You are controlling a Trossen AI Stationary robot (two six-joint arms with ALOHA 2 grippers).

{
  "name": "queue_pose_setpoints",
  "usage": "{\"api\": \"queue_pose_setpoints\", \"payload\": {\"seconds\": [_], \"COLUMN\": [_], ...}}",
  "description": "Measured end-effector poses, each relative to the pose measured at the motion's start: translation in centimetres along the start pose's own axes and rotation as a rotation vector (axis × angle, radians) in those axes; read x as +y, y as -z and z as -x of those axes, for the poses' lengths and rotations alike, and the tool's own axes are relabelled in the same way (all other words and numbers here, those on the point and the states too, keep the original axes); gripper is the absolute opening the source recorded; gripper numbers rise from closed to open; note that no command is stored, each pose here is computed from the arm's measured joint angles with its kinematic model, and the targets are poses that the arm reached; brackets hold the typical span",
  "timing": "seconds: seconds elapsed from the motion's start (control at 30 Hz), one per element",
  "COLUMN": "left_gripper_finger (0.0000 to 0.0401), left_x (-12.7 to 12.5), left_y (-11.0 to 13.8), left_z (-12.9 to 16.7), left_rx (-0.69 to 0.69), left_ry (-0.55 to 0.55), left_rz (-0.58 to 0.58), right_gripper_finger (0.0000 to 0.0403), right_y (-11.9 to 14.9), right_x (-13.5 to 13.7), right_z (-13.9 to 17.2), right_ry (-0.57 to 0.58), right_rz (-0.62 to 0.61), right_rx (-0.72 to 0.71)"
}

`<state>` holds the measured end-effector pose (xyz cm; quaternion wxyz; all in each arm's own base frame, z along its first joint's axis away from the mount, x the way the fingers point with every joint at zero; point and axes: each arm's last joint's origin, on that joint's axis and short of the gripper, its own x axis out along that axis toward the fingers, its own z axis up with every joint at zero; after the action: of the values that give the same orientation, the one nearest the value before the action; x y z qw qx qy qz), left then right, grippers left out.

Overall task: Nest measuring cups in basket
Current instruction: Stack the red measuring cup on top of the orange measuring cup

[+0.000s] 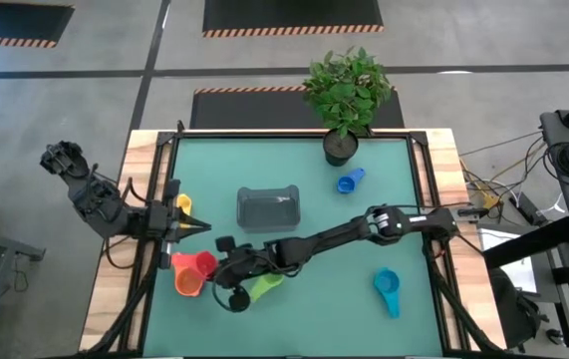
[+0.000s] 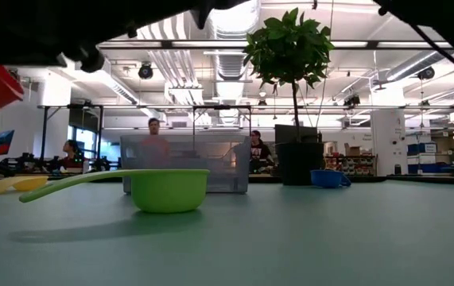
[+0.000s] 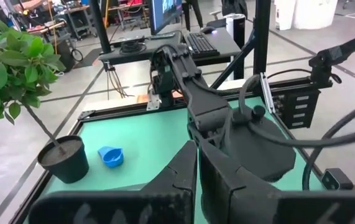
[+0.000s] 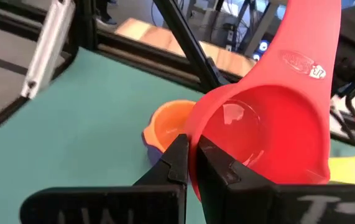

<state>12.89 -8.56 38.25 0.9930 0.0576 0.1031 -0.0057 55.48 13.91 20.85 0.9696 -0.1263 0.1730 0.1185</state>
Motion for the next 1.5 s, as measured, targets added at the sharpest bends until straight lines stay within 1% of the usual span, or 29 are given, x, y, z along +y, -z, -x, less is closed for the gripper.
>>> {"api": "queue_pose_setpoints", "payload": {"seconds": [0.2,0.4,0.8,0.93,1.03,1.23,1.5], "left_gripper_finger": [0.0,0.0,0.0,0.0,0.0,0.0,0.0], "left_x": [0.1,0.2,0.2,0.2,0.2,0.2,0.2], "left_y": [-0.1,-0.1,-0.3,-0.4,-0.4,-0.5,-0.5], "left_z": [0.2,0.3,0.3,0.2,0.2,0.3,0.3], "left_rx": [-0.007,-0.011,-0.03,-0.037,-0.039,-0.04,-0.041], "left_ry": [0.0,0.0,0.001,0.001,0.001,0.001,0.001], "left_rz": [0.006,0.009,-0.007,-0.012,-0.013,-0.016,-0.015], "right_gripper_finger": [0.0009,0.0009,0.001,0.0019,0.0023,0.0026,0.006], "right_y": [-0.1,1.0,1.0,1.9,2.9,2.5,2.4], "right_x": [-0.1,0.2,0.1,0.4,0.6,0.3,0.3], "right_z": [-1.0,-2.0,-2.2,-3.1,-3.6,-3.5,-3.5], "right_ry": [-0.058,-0.056,-0.042,-0.028,-0.028,-0.02,-0.02], "right_rz": [0.008,0.05,0.067,0.066,0.083,0.08,0.08], "right_rx": [-0.054,-0.066,-0.112,-0.165,-0.149,-0.171,-0.168]}}
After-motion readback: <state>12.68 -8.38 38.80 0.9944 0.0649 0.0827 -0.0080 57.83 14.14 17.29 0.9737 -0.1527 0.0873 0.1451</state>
